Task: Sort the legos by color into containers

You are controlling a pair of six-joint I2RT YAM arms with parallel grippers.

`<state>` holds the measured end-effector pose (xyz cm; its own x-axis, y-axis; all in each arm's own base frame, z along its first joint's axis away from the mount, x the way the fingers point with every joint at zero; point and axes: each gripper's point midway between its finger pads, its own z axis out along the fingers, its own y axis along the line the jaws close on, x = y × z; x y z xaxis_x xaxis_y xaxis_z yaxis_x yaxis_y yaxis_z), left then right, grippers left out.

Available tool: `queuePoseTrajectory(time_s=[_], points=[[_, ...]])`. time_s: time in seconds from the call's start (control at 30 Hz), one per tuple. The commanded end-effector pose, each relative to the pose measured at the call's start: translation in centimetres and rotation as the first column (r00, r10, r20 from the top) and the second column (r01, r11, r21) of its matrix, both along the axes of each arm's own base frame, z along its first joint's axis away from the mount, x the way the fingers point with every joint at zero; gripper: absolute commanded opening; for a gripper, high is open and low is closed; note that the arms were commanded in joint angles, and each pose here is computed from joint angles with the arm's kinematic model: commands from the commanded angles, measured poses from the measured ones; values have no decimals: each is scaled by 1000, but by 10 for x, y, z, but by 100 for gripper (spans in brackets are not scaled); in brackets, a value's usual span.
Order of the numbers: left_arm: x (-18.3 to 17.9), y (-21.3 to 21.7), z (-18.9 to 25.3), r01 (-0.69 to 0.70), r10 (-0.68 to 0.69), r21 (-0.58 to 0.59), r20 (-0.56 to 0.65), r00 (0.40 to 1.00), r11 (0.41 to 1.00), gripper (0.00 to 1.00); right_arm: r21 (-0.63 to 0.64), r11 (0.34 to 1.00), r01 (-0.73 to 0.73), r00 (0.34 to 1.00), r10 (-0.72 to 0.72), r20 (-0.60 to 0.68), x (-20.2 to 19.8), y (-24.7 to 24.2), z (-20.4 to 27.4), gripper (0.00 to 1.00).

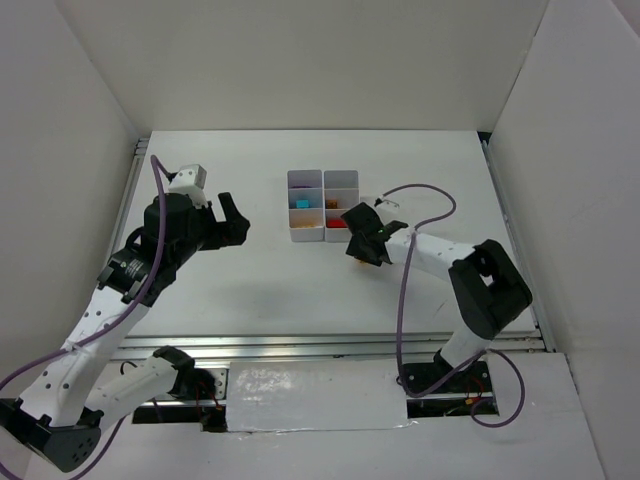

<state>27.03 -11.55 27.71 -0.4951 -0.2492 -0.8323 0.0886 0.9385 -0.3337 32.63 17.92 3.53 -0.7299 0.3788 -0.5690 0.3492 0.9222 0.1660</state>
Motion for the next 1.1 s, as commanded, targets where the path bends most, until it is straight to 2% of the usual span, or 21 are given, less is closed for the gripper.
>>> queuePoseTrajectory(time_s=[0.0, 0.17, 0.27, 0.33, 0.43, 0.47, 0.5, 0.57, 0.6, 0.63, 0.67, 0.7, 0.77, 0.8, 0.83, 0.9, 0.97, 1.0, 1.03, 1.07], points=[[2, -2, 11, 15, -14, -17, 49, 999, 1000, 100, 6, 999, -44, 996, 43, 83, -5, -2, 41, 4], [3, -5, 10, 20, -19, -34, 49, 999, 999, 100, 39, 992, -118, 985, 112, 130, -16, 3, 72, 0], [4, -6, 12, 22, -20, -48, 54, 998, 999, 100, 33, 979, -200, 966, 191, 173, -22, 16, 93, 0], [5, -7, 14, 24, -21, -52, 60, 998, 998, 100, 57, 951, -305, 937, 288, 195, -27, 32, 106, 0], [6, -6, 18, 19, -16, -46, 67, 998, 999, 99, 77, 863, -500, 842, 464, 275, -29, 65, 132, 0], [7, -5, 23, 16, -13, -47, 78, 997, 999, 100, 125, 795, -593, 787, 540, 299, -35, 84, 146, 0], [7, -4, 25, 15, -12, -42, 81, 997, 999, 99, 89, 720, -689, 704, 634, 319, -35, 96, 149, 0], [8, -3, 31, 9, -5, -40, 93, 996, 999, 99, 122, 582, -804, 585, 740, 332, -48, 119, 167, 0], [8, -3, 33, 11, -7, -36, 96, 995, 999, 100, 93, 507, -857, 509, 805, 306, -46, 123, 159, 1], [8, -2, 35, 9, -6, -34, 102, 995, 999, 100, 93, 457, -884, 464, 839, 285, -48, 127, 159, 1], [8, 0, 39, 4, 0, -33, 107, 994, 999, 100, 63, 410, -910, 409, 859, 308, -41, 134, 181, 1], [8, 1, 40, 3, 0, -27, 111, 994, 1000, 99, 88, 295, -951, 307, 925, 224, -52, 133, 163, 2], [6, 3, 43, 0, 3, -28, 121, 993, 1000, 100, 81, 211, -974, 224, 955, 196, -51, 133, 177, 3], [5, 3, 45, -1, 4, -29, 128, 992, 1000, 99, 85, 167, -982, 179, 970, 162, -43, 134, 166, 4], [5, 4, 44, -4, 7, -28, 126, 992, 1000, 99, 62, 160, -985, 168, 973, 160, -36, 135, 185, 4], [5, 3, 43, 3, 1, -30, 123, 992, 1000, 100, 44, 126, -991, 130, 986, 106, -22, 137, 175, 6], [4, 3, 41, 5, -1, -31, 118, 993, 999, 99, -45, 168, -985, 165, 985, 56, 0, 132, 181, 5], [3, 4, 41, 4, 1, -37, 118, 993, 999, 100, -90, 139, -986, 137, 990, 28, 8, 129, 177, 5], [3, 4, 42, 4, 1, -39, 122, 993, 999, 100, -155, 169, -973, 171, 985, 0, 21, 122, 178, 4], [3, 4, 40, 4, 1, -39, 120, 993, 999, 99, -196, 161, -967, 167, 986, -12, 27, 122, 175, 2]])
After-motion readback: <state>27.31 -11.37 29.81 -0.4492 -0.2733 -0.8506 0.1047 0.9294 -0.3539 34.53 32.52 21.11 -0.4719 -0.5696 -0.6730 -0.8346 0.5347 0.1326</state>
